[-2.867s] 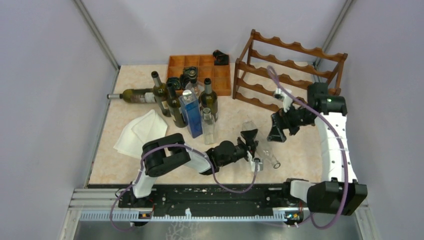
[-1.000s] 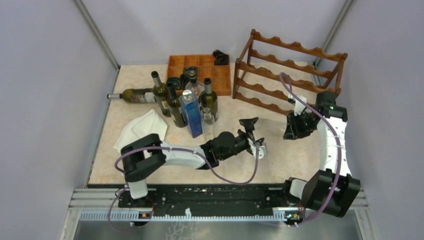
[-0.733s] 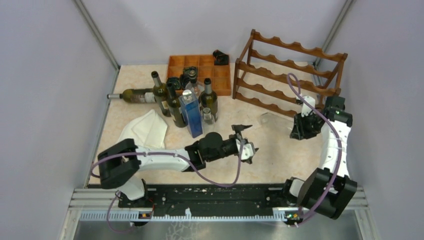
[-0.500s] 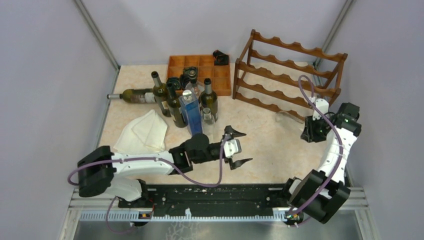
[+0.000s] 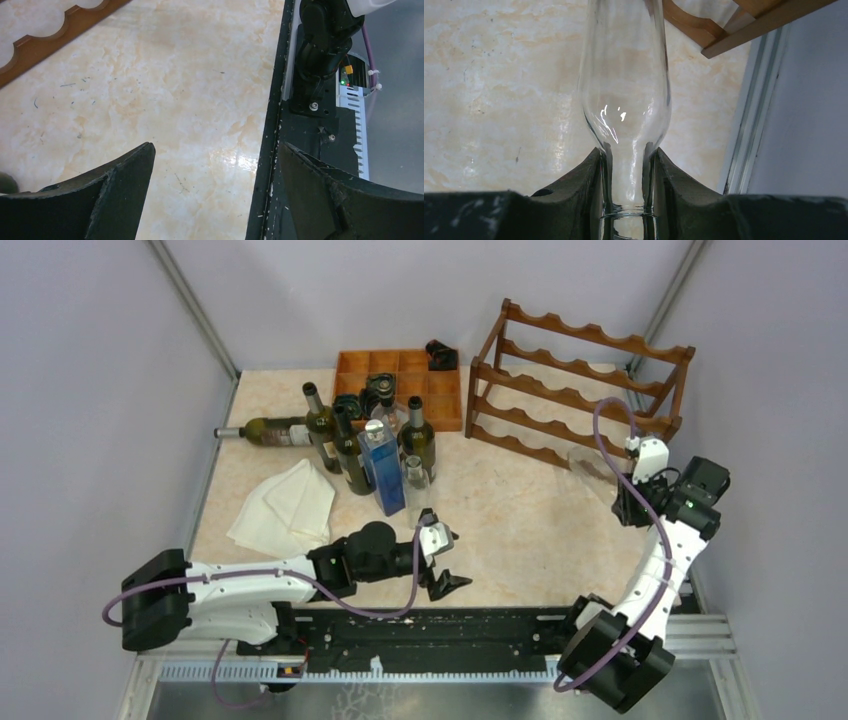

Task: Put the wine bottle on the wine rack
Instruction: Place the wine bottle in the wine rack.

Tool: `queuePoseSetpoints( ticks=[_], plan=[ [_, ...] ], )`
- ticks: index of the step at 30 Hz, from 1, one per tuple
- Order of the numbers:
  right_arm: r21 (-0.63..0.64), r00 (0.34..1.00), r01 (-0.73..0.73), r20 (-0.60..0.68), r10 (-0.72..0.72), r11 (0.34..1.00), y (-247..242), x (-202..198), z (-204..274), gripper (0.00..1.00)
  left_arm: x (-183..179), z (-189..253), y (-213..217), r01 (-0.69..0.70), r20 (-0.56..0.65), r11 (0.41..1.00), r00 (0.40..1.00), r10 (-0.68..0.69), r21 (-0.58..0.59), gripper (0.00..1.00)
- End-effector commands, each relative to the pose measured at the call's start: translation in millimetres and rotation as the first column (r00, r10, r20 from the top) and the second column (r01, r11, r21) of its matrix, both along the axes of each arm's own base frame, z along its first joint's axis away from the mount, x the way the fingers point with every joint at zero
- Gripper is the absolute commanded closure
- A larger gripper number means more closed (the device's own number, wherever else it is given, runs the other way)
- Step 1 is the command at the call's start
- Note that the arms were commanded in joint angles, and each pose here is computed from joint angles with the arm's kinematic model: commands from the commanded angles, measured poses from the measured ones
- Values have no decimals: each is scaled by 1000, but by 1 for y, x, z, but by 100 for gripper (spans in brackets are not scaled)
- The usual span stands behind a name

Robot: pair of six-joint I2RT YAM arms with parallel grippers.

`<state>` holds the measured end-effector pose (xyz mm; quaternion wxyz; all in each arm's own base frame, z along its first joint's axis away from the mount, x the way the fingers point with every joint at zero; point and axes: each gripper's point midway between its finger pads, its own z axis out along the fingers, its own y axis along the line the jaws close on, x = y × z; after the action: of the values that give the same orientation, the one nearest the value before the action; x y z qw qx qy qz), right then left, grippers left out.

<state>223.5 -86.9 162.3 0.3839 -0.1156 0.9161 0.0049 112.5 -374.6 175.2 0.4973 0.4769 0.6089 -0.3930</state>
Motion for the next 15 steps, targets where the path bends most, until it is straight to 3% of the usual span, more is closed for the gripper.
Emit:
queuePoseSetpoints(
  ticks=[1, 15],
  plan=[
    [-76, 989, 47, 143, -36, 996, -18, 16, 32, 100, -1, 5, 6, -28, -31, 999, 999, 27, -25, 1],
    [-87, 967, 187, 189, -168, 978, -35, 18, 15, 100, -3, 5, 16, -35, -24, 998, 999, 34, -43, 1]
  ],
)
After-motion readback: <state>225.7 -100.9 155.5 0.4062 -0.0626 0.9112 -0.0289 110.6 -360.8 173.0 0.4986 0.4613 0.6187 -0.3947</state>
